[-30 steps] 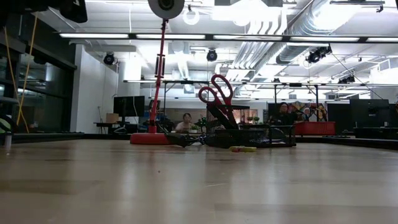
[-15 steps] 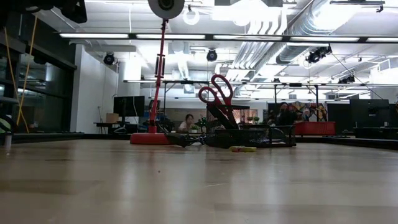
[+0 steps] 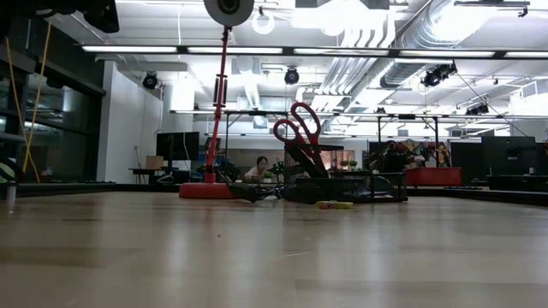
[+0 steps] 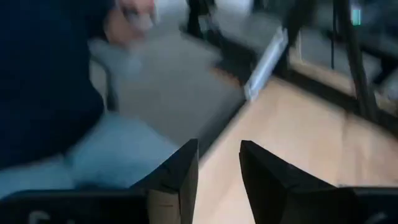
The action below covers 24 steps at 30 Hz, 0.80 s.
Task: Pick and place office supplies into organizer
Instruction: Put the black pen into the black desk organizer
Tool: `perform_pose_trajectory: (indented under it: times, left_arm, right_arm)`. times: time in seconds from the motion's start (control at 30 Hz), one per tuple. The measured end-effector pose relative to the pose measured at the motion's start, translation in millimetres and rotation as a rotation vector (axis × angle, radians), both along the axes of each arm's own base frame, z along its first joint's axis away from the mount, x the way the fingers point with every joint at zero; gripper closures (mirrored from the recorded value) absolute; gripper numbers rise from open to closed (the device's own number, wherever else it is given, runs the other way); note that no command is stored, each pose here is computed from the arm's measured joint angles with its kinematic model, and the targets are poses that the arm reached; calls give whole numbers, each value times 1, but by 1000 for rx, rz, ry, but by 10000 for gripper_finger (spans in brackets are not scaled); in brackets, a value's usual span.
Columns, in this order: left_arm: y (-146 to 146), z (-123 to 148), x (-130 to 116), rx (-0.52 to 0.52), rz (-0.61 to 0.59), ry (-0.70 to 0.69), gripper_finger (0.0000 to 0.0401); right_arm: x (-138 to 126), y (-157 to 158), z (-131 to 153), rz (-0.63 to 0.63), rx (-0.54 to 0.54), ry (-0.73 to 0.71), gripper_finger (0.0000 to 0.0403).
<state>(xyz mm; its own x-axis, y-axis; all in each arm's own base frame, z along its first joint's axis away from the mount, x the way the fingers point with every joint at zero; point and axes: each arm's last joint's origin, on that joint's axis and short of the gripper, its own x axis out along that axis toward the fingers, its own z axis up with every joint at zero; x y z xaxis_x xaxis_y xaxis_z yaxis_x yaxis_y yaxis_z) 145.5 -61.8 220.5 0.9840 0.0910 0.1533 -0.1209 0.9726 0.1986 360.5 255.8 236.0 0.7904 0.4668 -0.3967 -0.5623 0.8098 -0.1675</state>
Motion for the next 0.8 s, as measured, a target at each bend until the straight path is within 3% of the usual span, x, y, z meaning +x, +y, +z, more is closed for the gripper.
perform_pose_trajectory:
  times: [0.23,0.5,0.8]
  left_arm:
    - [1,0,0,-12,34,-2,363]
    - [14,-4,6,-44,126,24,362]
    - [48,-11,23,-135,241,25,366]
  right_arm:
    - [-2,-57,-42,158,244,-309,295]
    - [-63,-113,-50,-44,348,-356,295]
    - [-124,-121,-43,-85,377,-426,295]
